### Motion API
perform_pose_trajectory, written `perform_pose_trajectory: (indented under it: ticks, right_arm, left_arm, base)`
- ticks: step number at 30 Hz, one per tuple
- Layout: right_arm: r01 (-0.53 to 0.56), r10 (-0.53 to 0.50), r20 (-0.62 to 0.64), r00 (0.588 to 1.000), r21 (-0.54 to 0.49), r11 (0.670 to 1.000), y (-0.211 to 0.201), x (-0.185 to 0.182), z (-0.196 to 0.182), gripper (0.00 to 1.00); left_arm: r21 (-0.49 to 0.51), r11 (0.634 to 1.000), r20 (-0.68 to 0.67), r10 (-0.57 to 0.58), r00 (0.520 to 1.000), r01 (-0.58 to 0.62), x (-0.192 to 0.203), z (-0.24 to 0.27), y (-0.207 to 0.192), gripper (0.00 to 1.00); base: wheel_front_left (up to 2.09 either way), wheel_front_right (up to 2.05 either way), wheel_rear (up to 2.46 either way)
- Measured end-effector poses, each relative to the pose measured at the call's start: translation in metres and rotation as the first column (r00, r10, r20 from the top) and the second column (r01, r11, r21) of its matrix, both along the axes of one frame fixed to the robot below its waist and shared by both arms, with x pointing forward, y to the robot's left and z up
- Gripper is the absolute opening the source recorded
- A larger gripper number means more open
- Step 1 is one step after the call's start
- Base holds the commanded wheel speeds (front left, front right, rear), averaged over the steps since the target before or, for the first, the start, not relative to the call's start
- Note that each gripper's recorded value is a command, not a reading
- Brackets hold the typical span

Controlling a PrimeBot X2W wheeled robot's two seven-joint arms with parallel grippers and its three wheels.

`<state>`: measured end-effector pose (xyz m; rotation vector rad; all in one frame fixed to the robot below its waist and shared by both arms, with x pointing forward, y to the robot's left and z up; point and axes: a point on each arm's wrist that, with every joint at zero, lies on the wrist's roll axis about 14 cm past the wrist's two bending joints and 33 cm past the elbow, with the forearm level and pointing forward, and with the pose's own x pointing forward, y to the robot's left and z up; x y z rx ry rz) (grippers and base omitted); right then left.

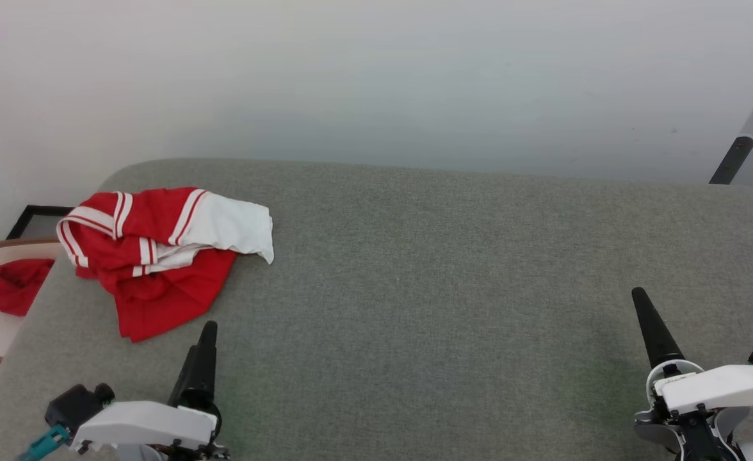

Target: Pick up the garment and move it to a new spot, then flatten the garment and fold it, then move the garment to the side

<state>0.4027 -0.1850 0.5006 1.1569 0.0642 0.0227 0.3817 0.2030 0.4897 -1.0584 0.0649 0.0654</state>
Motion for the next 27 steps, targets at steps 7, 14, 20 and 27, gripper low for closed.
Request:
perform_pose_trajectory:
  ticks: [7,14,20,27]
  right_arm:
    - [-0.014,0.016,0.008,1.000,-0.164,0.986,0.001,0.002,0.000,1.00]
    - [-0.014,0.025,0.028,0.999,-0.331,0.944,-0.002,0.005,0.004,1.00]
    - [-0.011,0.031,0.037,0.999,-0.448,0.894,-0.004,0.007,0.006,1.00]
    - [-0.004,0.042,0.055,0.998,-0.559,0.829,-0.006,0.009,0.010,1.00]
  left_arm:
    - [0.160,0.987,-0.008,-0.002,1.000,0.003,0.000,0.000,0.004,1.00]
    - [0.289,0.957,-0.002,-0.003,1.000,0.004,0.000,0.001,0.007,1.00]
    - [0.381,0.925,0.017,-0.019,1.000,0.011,0.004,0.007,0.006,1.00]
    - [0.488,0.872,0.010,-0.044,0.999,0.034,0.005,0.004,0.003,1.00]
  base:
    - [0.00,0.00,0.00]
    - [0.00,0.00,0.00]
    - [0.00,0.00,0.00]
    - [0.00,0.00,0.00]
